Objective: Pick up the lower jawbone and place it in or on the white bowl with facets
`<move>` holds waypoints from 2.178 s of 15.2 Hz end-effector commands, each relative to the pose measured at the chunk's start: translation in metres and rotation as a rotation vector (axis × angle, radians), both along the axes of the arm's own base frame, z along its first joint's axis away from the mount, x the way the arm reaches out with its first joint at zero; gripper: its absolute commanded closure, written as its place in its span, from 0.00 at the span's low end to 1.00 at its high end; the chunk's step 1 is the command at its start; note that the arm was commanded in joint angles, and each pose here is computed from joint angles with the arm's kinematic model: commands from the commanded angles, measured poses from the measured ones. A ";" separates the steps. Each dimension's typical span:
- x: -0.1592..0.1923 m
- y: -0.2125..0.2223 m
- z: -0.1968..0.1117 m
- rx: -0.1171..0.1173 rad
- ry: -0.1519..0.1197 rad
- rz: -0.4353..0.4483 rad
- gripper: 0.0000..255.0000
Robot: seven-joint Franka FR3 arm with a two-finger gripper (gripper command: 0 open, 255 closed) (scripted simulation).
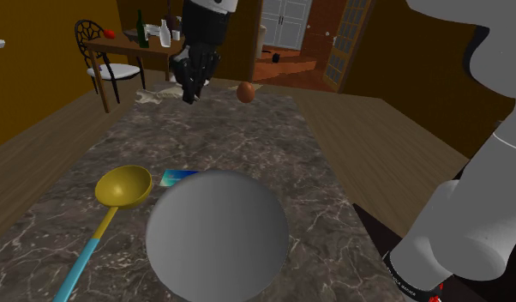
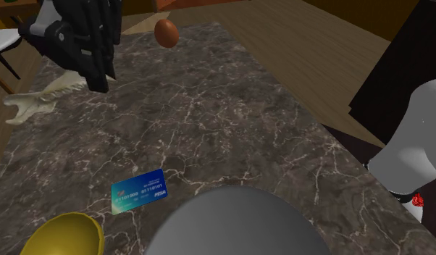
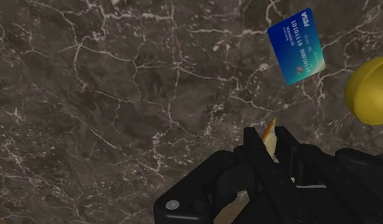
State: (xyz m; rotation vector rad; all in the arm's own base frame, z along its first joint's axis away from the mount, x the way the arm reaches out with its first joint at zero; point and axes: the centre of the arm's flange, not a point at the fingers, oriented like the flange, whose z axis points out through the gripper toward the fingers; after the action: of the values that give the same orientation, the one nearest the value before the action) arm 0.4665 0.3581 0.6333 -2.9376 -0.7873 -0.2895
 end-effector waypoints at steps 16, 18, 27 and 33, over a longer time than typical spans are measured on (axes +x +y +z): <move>-0.155 0.034 0.025 0.000 0.000 0.000 1.00; -0.181 0.039 0.025 0.000 0.000 0.000 1.00; -0.265 0.058 0.014 0.000 0.000 0.000 1.00; -0.265 0.058 -0.017 0.000 0.000 0.000 1.00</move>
State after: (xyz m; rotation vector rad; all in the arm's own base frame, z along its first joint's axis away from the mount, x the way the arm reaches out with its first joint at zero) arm 0.2017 0.4153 0.6205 -2.9381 -0.7873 -0.2881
